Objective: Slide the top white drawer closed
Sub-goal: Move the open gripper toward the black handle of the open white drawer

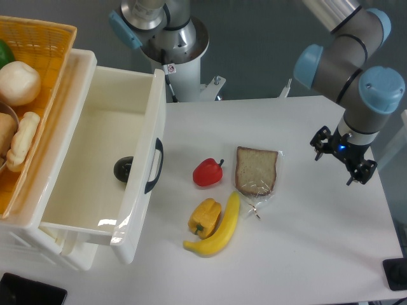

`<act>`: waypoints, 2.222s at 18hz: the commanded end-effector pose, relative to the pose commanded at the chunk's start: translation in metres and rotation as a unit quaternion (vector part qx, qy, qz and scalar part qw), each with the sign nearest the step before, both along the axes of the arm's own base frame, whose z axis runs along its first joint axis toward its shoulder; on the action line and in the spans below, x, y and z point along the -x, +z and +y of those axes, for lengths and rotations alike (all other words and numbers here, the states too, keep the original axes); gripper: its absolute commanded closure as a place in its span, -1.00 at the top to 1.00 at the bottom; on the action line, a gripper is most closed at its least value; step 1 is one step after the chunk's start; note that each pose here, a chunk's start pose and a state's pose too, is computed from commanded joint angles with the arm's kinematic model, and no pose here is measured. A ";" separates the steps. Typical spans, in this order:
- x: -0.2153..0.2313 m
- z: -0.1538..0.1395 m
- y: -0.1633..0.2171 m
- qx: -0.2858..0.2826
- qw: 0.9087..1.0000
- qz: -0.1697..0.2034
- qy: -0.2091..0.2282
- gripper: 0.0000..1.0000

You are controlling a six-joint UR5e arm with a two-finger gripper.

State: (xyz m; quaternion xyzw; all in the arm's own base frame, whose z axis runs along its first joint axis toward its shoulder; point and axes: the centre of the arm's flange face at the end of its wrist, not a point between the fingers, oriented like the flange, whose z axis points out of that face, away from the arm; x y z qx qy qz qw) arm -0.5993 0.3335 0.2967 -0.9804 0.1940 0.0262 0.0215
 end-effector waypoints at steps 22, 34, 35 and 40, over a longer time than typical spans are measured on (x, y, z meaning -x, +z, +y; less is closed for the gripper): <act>-0.110 0.048 0.046 -0.057 0.989 -0.026 0.134 0.92; -0.190 0.121 0.040 -0.084 0.954 -0.122 0.261 -1.00; -0.195 0.123 0.044 -0.089 0.949 -0.138 0.268 -1.00; -0.222 0.134 0.050 -0.097 0.933 -0.215 0.272 -1.00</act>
